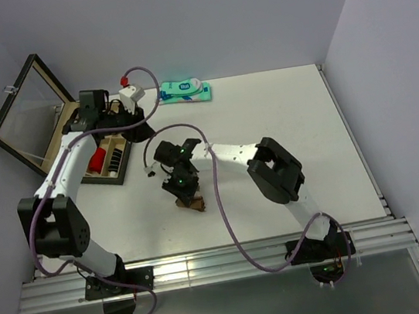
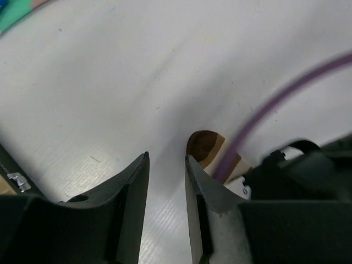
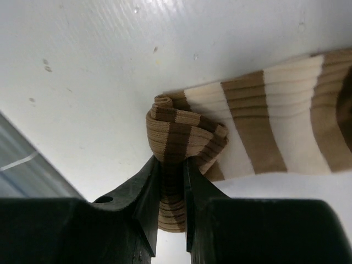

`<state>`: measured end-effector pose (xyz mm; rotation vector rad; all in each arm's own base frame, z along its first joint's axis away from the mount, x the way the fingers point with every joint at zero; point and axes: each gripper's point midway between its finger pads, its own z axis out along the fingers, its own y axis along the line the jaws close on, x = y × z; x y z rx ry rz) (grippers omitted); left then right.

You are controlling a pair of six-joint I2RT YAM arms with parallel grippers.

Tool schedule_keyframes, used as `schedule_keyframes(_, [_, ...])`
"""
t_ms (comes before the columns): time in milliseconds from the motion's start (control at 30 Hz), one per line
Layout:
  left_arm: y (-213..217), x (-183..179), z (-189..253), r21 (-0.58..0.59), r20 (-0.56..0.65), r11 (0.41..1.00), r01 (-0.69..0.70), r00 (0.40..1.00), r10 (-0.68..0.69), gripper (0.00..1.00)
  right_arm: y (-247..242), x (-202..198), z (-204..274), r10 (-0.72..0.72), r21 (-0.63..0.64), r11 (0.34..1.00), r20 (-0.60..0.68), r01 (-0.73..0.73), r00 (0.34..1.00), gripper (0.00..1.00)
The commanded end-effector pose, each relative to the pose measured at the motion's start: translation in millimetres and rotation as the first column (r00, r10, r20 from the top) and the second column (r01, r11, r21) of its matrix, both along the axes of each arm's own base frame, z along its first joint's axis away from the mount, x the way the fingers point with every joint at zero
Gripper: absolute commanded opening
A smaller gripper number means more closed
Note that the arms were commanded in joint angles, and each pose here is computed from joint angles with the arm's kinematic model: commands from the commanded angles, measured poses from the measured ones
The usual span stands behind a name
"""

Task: Roll the socks
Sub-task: Roll the sock at the center of the board.

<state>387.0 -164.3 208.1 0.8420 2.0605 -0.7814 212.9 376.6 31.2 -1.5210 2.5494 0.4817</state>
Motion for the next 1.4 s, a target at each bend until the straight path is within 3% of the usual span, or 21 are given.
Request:
schedule_keyframes(0, [5,-4,20,0.008,0.106,1.0,-0.023,0.994,0.022,0.38,0,-9,-13,-0.002,0.025,1.0,-0.2,0.007,0.98,0.12])
schedule_keyframes(167, [7,-26,8,0.063,0.143,0.998,0.005,0.99,-0.014,0.39,0,9,-24,-0.05,0.065,0.995,-0.344,0.077,0.938,0.16])
schedule_keyframes(233, [-3,-44,2,0.123,0.18,0.99,0.07,0.979,-0.092,0.39,6,11,-23,-0.041,0.1,0.991,-0.384,0.086,0.922,0.17])
schedule_keyframes(400, [-19,-98,-50,0.352,0.234,0.922,0.162,0.939,-0.254,0.41,6,14,-26,-0.046,0.154,0.978,-0.505,0.143,0.862,0.2])
schedule_keyframes(667, [-42,-153,-97,0.468,0.278,0.84,0.274,0.857,-0.434,0.44,11,18,-22,-0.049,0.213,0.953,-0.587,0.213,0.808,0.25])
schedule_keyframes(967, [-63,-178,-129,0.558,0.385,0.785,0.269,0.754,-0.532,0.51,8,20,-34,-0.091,0.18,0.949,-0.628,0.257,0.773,0.3])
schedule_keyframes(1033, [-73,-177,-124,0.554,0.444,0.793,0.255,0.715,-0.54,0.54,8,20,-33,-0.097,0.179,0.946,-0.636,0.269,0.765,0.3])
schedule_keyframes(1367, [-82,-164,-130,0.548,0.55,0.814,0.192,0.65,-0.524,0.59,8,26,-32,-0.119,0.182,0.936,-0.645,0.303,0.755,0.31])
